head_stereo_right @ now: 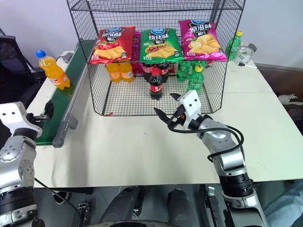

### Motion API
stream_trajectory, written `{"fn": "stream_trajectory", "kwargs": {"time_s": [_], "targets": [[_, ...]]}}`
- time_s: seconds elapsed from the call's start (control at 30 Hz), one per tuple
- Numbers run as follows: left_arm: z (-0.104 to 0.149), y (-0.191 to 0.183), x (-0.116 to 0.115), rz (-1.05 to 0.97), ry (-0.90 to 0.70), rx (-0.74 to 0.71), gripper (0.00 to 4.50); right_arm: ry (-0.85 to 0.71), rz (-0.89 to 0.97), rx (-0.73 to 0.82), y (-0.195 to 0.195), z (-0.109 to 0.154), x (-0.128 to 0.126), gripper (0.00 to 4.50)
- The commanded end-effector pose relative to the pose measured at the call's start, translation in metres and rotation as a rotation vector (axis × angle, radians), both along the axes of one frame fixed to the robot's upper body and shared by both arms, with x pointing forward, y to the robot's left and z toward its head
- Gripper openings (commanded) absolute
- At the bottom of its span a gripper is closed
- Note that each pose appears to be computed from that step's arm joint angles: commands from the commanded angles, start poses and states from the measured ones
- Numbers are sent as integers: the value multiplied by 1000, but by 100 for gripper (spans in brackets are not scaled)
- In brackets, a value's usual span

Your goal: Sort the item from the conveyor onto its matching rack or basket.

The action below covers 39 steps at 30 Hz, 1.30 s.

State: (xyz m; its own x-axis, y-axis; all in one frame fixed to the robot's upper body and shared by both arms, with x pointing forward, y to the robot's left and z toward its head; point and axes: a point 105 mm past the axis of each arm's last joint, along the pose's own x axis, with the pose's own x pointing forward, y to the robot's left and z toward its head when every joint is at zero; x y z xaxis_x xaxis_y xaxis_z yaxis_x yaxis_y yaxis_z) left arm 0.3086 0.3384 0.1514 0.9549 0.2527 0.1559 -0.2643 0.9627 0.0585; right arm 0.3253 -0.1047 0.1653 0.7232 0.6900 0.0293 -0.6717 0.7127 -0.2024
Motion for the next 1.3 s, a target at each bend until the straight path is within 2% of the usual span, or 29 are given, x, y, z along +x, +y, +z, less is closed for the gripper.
{"fn": "stream_trajectory", "kwargs": {"time_s": [0.03,1.27,1.3], "targets": [[17,7,-5,20,-53,39,445,-49,13,10,2,13,-1,450],[25,19,-5,57,-83,49,445,-53,40,6,6,10,-1,450],[25,19,-5,56,-86,48,421,-53,40,6,6,10,-1,450]]}}
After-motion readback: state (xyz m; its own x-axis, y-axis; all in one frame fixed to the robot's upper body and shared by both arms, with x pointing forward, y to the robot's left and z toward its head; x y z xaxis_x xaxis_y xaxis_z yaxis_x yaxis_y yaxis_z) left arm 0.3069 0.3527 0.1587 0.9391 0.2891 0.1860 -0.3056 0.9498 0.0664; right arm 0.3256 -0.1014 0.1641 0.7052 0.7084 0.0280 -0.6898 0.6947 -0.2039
